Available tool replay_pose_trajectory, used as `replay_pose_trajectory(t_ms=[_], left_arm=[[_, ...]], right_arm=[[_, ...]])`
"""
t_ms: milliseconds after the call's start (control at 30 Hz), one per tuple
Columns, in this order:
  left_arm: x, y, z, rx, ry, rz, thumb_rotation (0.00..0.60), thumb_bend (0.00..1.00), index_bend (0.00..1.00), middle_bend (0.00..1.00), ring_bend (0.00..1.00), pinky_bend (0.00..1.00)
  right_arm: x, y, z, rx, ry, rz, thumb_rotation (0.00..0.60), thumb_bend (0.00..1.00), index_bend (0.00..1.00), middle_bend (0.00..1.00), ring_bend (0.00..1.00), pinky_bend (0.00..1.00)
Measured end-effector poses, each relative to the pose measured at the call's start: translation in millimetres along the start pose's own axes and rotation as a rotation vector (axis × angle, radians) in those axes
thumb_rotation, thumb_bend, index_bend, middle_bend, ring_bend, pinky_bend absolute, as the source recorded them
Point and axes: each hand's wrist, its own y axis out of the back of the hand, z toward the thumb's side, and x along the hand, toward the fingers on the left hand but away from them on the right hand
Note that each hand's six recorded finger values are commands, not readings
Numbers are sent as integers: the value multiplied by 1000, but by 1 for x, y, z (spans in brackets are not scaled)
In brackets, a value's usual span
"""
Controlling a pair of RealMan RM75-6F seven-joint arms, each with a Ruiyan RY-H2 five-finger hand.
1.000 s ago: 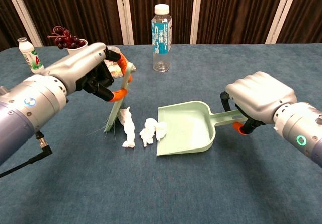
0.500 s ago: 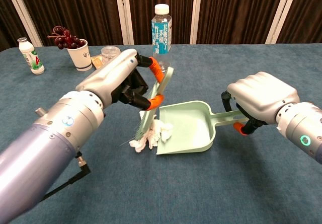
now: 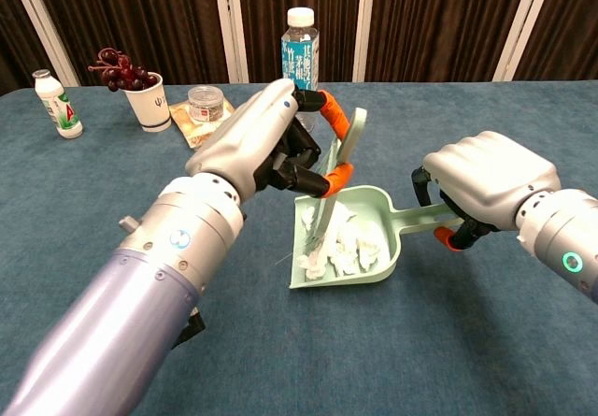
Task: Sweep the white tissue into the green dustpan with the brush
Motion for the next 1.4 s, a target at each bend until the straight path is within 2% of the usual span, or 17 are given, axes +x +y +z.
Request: replay_pose_trajectory(t_ms=[233, 500, 900, 1033, 1067, 1133, 1200, 1267, 1333, 1400], left_arm=[[5, -9, 14, 2, -46, 7, 600, 644, 777, 1000, 1000, 1000], [8, -2, 31, -27, -86, 24, 600, 644, 779, 1000, 1000, 1000], [7, 26, 28, 7, -116, 52, 600, 643, 782, 1000, 1000, 1000], [10, 43, 29, 58, -157, 76, 600, 643, 784, 1000, 1000, 1000], [11, 47, 29, 73, -168, 82, 600, 642, 785, 1000, 1000, 1000], [13, 56, 29, 105, -189, 94, 600, 642, 786, 1000, 1000, 1000], [14, 65, 28, 125, -203, 104, 600, 641, 787, 1000, 1000, 1000], [16, 75, 27, 145, -215, 114, 600, 641, 787, 1000, 1000, 1000], [17, 84, 25, 164, -224, 121, 600, 640, 787, 1000, 1000, 1000], [17, 91, 23, 177, -228, 127, 600, 639, 787, 1000, 1000, 1000]], right_arm=[[2, 0, 1, 3, 2, 4, 600, 463, 595, 818, 803, 860], [2, 1, -1, 1, -4, 5, 600, 463, 596, 818, 803, 860], [6, 4, 2, -10, -5, 12, 600, 463, 596, 818, 803, 859], [7, 4, 3, -17, -8, 17, 600, 463, 585, 818, 803, 859], [7, 4, 3, -18, -9, 18, 600, 463, 549, 818, 803, 860], [7, 3, 3, -16, -12, 21, 600, 462, 414, 818, 803, 859], [7, 1, 2, -6, -16, 25, 600, 461, 208, 818, 803, 859], [7, -1, 1, -6, -21, 32, 600, 462, 69, 818, 803, 859], [8, -2, 0, -3, -24, 39, 600, 462, 3, 818, 803, 859], [8, -3, 0, 7, -25, 41, 600, 462, 0, 818, 798, 859]])
